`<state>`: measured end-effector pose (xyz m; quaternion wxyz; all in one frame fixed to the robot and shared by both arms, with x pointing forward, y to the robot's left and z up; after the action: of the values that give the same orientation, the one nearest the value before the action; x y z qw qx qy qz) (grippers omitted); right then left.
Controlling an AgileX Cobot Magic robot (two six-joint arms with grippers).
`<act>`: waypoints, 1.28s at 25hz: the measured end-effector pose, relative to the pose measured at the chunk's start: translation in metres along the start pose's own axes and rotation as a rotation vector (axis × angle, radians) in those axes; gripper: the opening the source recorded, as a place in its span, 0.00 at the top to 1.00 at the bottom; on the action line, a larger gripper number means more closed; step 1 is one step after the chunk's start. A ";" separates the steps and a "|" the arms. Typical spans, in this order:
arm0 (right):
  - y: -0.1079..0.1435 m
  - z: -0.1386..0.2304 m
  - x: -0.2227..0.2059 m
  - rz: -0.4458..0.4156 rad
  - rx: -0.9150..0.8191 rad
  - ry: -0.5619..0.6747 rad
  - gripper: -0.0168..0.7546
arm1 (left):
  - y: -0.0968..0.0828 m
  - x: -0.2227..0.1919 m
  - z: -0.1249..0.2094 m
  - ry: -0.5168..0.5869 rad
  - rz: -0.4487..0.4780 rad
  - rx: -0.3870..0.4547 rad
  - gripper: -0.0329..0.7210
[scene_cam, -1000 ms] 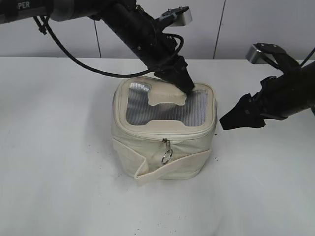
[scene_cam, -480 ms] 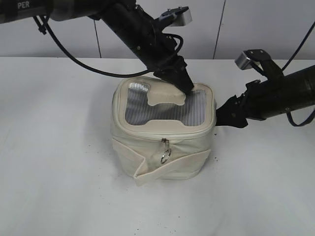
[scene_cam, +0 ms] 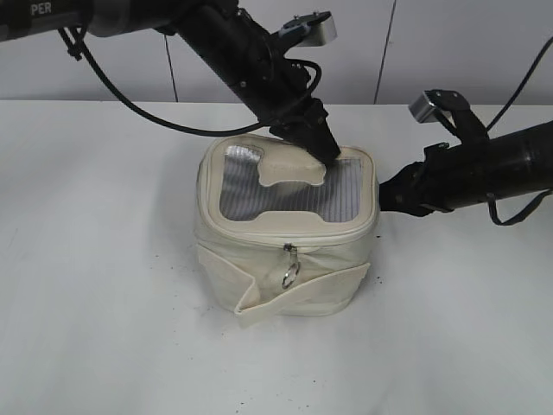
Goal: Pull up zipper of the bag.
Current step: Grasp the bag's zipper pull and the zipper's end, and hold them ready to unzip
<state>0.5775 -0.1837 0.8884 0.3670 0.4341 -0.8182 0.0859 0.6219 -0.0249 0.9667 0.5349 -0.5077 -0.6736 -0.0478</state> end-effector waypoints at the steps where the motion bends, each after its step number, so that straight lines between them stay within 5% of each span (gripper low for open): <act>1: 0.000 0.000 0.000 0.000 -0.019 0.003 0.96 | 0.000 0.000 0.000 0.001 0.001 0.000 0.90; 13: 0.019 -0.009 0.038 0.008 -0.085 0.125 0.97 | 0.000 0.000 0.000 0.000 0.001 0.000 0.90; 32: 0.091 -0.016 0.061 0.001 0.051 0.401 0.97 | -0.001 0.000 0.000 0.002 0.000 0.018 0.90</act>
<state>0.4938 -0.1601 0.9569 0.5114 0.4171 -0.7266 0.1912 0.6213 -0.0254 0.9666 0.5402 -0.5030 -0.6734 -0.0422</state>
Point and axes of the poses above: a point on each arm's last joint axis where the gripper is mounted, x pointing back along that axis away from the gripper, y along the wrist's bending axis when the last joint is at zero, z = x × y, the point moved 3 cm from there along -x, pointing out along that axis toward the gripper, and after that the axes turned 12 degrees about x, right-handed, at the moved point
